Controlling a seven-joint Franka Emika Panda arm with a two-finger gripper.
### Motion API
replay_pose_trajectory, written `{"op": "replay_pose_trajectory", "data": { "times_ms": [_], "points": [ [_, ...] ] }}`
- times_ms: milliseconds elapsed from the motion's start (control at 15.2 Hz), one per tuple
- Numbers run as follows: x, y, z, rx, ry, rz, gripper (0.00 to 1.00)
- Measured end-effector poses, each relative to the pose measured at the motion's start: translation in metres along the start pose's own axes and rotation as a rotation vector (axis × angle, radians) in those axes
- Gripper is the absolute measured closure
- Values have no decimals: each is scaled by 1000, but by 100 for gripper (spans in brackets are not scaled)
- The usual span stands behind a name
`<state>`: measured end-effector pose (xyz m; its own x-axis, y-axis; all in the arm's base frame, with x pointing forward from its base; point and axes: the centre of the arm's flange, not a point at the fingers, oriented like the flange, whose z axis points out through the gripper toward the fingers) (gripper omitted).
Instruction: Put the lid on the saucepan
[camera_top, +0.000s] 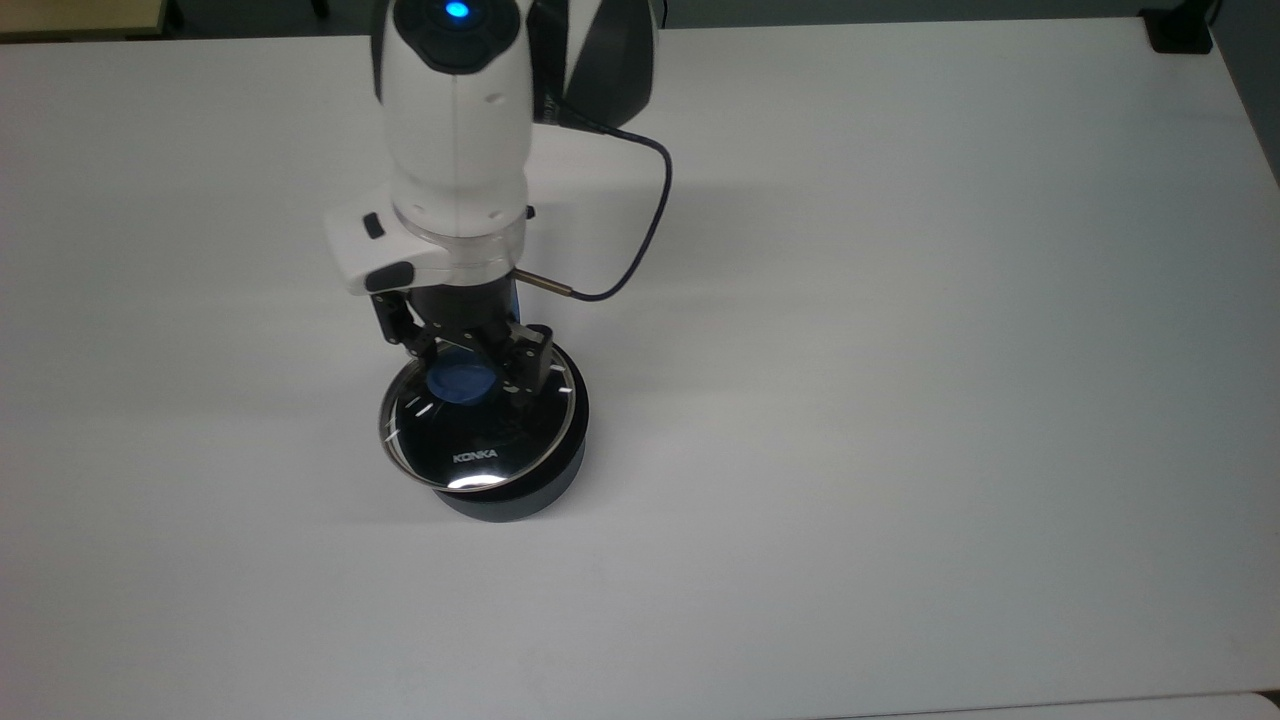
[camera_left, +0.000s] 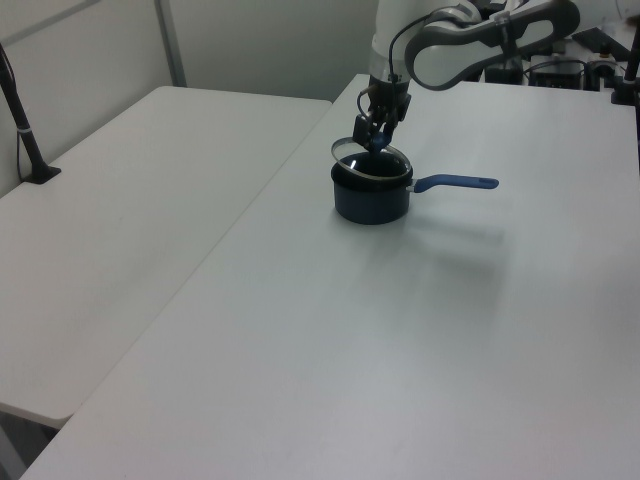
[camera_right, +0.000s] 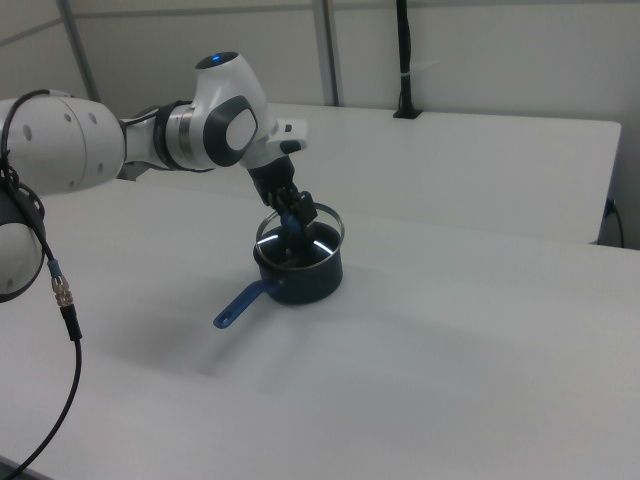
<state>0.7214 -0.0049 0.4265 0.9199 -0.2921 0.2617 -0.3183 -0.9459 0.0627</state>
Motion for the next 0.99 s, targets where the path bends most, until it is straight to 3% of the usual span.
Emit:
{"op": "replay_pose_trajectory", "data": {
  "times_ms": [394,460,657,854,986],
  "points": [
    [-9,-17,8,-8,-12,-33,34],
    [-9,-17,8,-8,-11,-33,30],
    [-7,-15,2,-8,-8,-29,1],
    [-7,-2,-25,-29,-40,-12,0],
    [-10,20,-74,-42,-60,18,0]
  ]
}}
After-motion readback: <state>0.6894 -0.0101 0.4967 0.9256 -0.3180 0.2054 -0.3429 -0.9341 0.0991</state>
